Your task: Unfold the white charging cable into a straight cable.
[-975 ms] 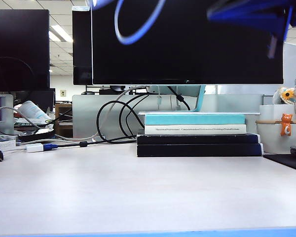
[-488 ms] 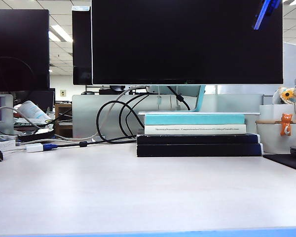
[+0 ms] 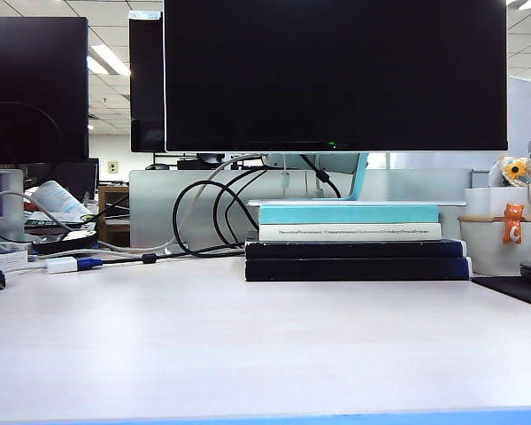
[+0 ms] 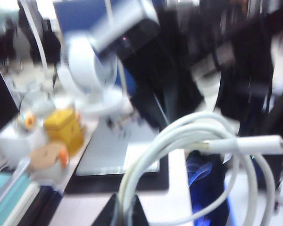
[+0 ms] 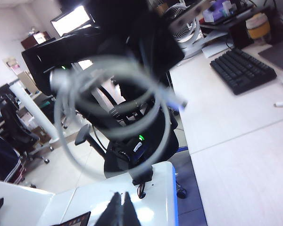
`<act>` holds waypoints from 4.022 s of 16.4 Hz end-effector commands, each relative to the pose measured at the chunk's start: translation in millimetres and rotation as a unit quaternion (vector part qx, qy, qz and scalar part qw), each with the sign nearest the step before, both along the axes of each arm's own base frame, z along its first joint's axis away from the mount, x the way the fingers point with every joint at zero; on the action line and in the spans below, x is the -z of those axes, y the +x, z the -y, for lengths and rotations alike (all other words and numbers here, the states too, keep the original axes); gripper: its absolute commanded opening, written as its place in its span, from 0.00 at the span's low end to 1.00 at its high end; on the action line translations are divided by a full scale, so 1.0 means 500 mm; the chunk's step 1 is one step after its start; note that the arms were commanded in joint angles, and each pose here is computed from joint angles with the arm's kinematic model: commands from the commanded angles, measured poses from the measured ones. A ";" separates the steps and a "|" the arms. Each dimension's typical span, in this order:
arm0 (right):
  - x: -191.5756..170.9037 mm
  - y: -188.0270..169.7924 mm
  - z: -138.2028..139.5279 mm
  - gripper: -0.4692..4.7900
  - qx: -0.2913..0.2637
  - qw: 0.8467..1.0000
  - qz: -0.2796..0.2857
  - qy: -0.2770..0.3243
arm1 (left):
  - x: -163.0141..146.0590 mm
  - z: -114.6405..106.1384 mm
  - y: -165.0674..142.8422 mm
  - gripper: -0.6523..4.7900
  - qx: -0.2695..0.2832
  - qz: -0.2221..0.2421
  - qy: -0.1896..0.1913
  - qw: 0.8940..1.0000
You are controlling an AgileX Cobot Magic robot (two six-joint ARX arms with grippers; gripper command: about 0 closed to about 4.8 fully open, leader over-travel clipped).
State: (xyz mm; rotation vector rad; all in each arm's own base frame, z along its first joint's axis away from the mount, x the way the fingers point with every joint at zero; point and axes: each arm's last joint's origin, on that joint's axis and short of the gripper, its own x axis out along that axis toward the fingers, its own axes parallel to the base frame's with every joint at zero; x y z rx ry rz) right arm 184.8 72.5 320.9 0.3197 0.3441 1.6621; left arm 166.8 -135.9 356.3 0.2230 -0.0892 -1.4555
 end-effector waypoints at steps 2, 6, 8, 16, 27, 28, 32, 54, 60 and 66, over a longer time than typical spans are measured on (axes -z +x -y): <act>-0.028 -0.008 -0.008 0.08 -0.008 0.995 0.099 0.023 | 0.024 0.028 0.038 0.11 0.092 -0.110 -0.022 0.989; -0.032 -0.012 -0.014 0.19 -0.016 0.992 0.119 0.029 | 0.003 0.040 0.055 0.11 0.110 -0.144 -0.069 0.981; -0.037 -0.014 -0.015 0.19 -0.018 0.990 0.136 0.034 | 0.010 0.059 0.050 0.11 0.121 -0.180 -0.063 0.974; -0.054 -0.027 -0.020 0.19 -0.020 0.980 0.189 0.052 | 0.026 0.080 0.041 0.11 0.126 -0.261 -0.042 0.956; -0.061 -0.027 -0.020 0.27 0.000 0.976 0.207 0.063 | 0.039 0.118 0.022 0.11 0.139 -0.282 -0.029 0.949; -0.061 -0.027 -0.021 0.27 -0.001 0.977 0.206 0.063 | 0.038 0.118 0.023 0.11 0.134 -0.280 -0.031 0.950; -0.061 -0.027 -0.021 0.27 0.000 0.977 0.204 0.063 | 0.034 0.119 0.023 0.11 0.133 -0.272 -0.040 0.952; -0.058 -0.029 -0.020 0.27 -0.025 0.977 0.202 0.056 | 0.043 0.120 0.022 0.11 0.147 -0.348 -0.016 0.926; -0.057 -0.027 -0.021 0.27 -0.022 0.978 0.200 0.056 | 0.034 0.120 0.021 0.11 0.152 -0.348 -0.030 0.925; -0.054 -0.025 -0.022 0.32 -0.023 0.979 0.197 0.055 | 0.038 0.120 0.020 0.11 0.156 -0.364 -0.019 0.918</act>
